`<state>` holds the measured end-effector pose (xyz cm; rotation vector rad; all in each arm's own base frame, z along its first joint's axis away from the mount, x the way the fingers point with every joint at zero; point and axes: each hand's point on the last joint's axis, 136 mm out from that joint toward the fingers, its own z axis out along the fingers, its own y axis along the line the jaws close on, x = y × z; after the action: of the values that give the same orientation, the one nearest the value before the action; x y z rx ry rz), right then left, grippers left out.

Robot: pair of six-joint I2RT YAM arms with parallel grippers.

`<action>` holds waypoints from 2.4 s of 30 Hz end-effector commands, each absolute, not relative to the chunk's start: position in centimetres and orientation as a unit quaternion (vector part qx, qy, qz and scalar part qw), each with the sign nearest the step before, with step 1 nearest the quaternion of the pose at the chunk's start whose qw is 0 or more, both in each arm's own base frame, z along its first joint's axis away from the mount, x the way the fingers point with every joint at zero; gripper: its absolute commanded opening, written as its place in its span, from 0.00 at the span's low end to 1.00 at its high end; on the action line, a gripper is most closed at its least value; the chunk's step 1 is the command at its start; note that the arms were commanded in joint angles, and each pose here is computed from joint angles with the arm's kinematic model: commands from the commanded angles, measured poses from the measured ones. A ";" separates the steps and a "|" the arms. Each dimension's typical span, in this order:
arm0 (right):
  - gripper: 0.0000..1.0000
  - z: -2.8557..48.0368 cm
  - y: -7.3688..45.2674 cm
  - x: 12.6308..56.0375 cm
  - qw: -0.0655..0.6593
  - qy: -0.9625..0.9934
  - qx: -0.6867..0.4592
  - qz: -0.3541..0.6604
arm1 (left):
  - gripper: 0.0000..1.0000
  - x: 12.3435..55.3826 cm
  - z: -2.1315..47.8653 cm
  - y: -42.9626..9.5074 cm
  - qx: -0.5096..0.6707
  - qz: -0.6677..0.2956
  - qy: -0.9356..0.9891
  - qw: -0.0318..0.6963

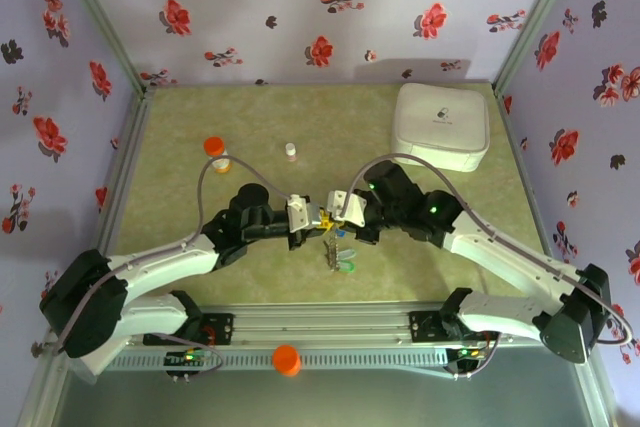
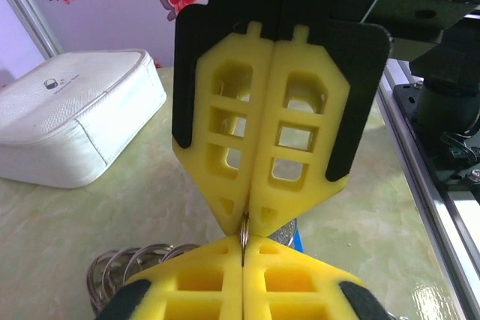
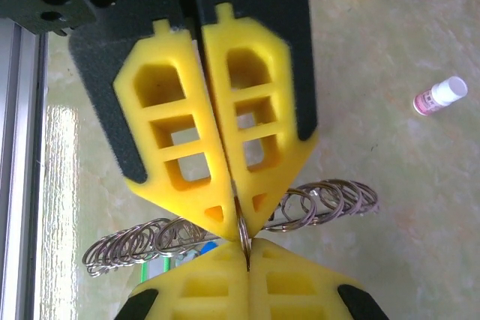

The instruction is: Put the keys on the keyring

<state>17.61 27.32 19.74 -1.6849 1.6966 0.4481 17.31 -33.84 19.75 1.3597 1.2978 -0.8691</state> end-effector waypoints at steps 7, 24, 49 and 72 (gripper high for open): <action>0.26 23.6 27.3 18.2 0.436 0.652 -0.566 0.255 | 0.00 17.1 21.6 -33.8 0.552 -0.366 0.515 0.544; 0.36 18.6 25.5 18.1 0.432 0.694 -0.501 0.285 | 0.00 17.5 22.5 -33.5 0.473 -0.420 0.504 0.588; 0.04 18.7 26.2 18.0 0.426 0.686 -0.509 0.298 | 0.00 16.8 23.8 -33.5 0.480 -0.430 0.483 0.593; 0.31 19.0 24.5 18.4 0.425 0.710 -0.486 0.282 | 0.00 17.6 25.9 -34.3 0.453 -0.449 0.456 0.621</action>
<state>18.08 25.70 18.66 -1.2724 1.7752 0.7419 17.77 -34.13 22.43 1.0811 1.1793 -1.0312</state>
